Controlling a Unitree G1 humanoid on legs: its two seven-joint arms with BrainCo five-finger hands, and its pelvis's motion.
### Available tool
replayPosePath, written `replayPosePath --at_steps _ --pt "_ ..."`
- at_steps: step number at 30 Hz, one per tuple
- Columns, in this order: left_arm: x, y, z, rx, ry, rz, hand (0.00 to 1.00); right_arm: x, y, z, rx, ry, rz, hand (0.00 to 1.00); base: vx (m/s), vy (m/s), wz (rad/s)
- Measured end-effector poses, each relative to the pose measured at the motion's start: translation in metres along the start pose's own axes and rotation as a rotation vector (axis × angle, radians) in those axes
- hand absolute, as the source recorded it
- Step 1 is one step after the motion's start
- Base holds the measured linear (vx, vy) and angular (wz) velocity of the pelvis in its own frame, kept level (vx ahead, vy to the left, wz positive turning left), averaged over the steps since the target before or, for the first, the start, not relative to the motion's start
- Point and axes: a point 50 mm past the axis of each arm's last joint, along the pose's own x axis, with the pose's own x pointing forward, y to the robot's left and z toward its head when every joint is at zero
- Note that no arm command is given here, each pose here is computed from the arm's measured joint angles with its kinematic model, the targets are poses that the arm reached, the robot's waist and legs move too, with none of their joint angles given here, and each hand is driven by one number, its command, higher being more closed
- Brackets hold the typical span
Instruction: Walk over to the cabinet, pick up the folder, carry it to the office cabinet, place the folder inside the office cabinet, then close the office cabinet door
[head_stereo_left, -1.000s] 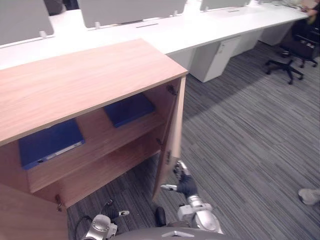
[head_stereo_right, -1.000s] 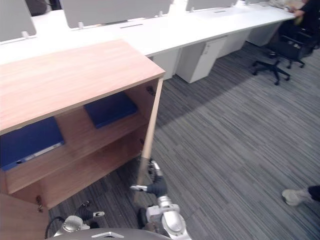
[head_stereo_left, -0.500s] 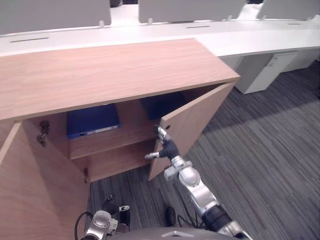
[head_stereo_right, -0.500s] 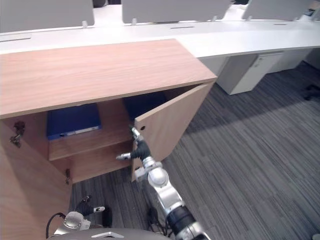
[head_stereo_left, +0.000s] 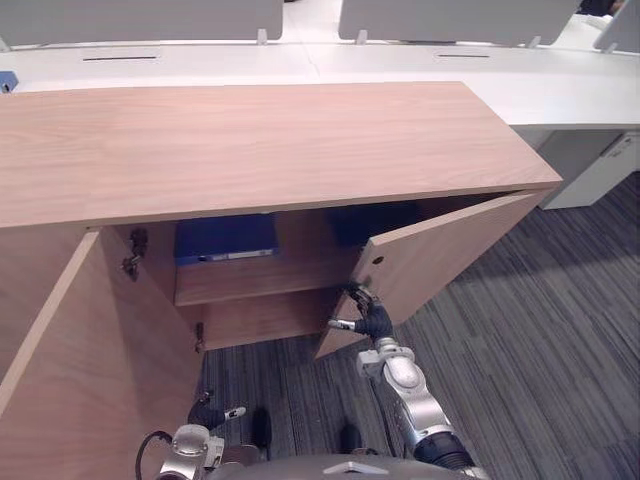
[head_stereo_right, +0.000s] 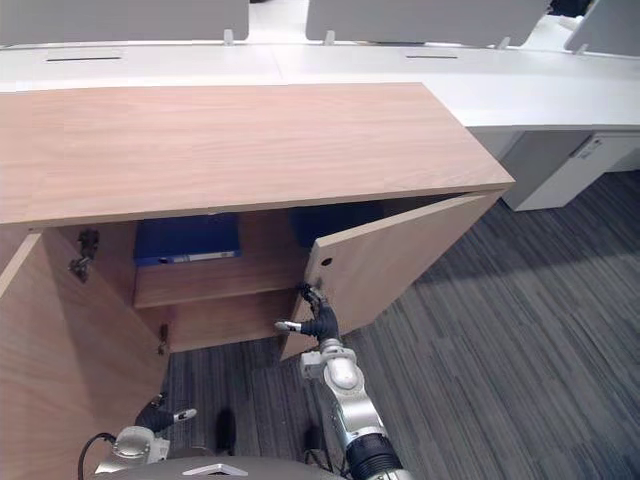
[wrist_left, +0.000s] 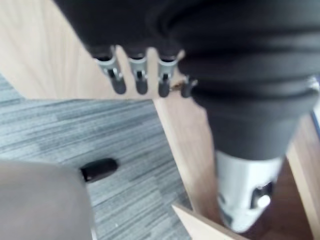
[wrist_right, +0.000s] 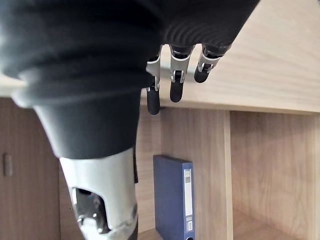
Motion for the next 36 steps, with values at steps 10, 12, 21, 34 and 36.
replayPosePath --at_steps 10,12,21,34,36 --pt "0.000 -0.007 0.002 0.034 -0.004 -0.041 0.00 -0.020 -0.010 -0.046 -0.071 0.187 -0.029 0.00 0.12 -0.072 -0.12" --pt "-0.001 -0.012 0.004 0.040 -0.009 -0.057 0.00 -0.026 -0.012 -0.061 -0.099 0.258 -0.028 0.00 0.05 -0.059 -0.12" --pt "-0.001 -0.018 0.007 0.051 -0.018 -0.075 0.00 -0.057 -0.025 -0.112 -0.139 0.519 -0.068 0.00 -0.04 -0.018 -0.03" --pt "-0.001 -0.014 0.002 0.026 -0.003 -0.057 0.00 -0.064 -0.034 -0.127 -0.165 0.634 -0.096 0.00 -0.01 0.009 -0.12" --pt "0.000 -0.013 0.005 0.017 -0.007 -0.056 0.00 -0.059 -0.036 -0.124 -0.162 0.622 -0.105 0.00 0.01 0.008 -0.02"
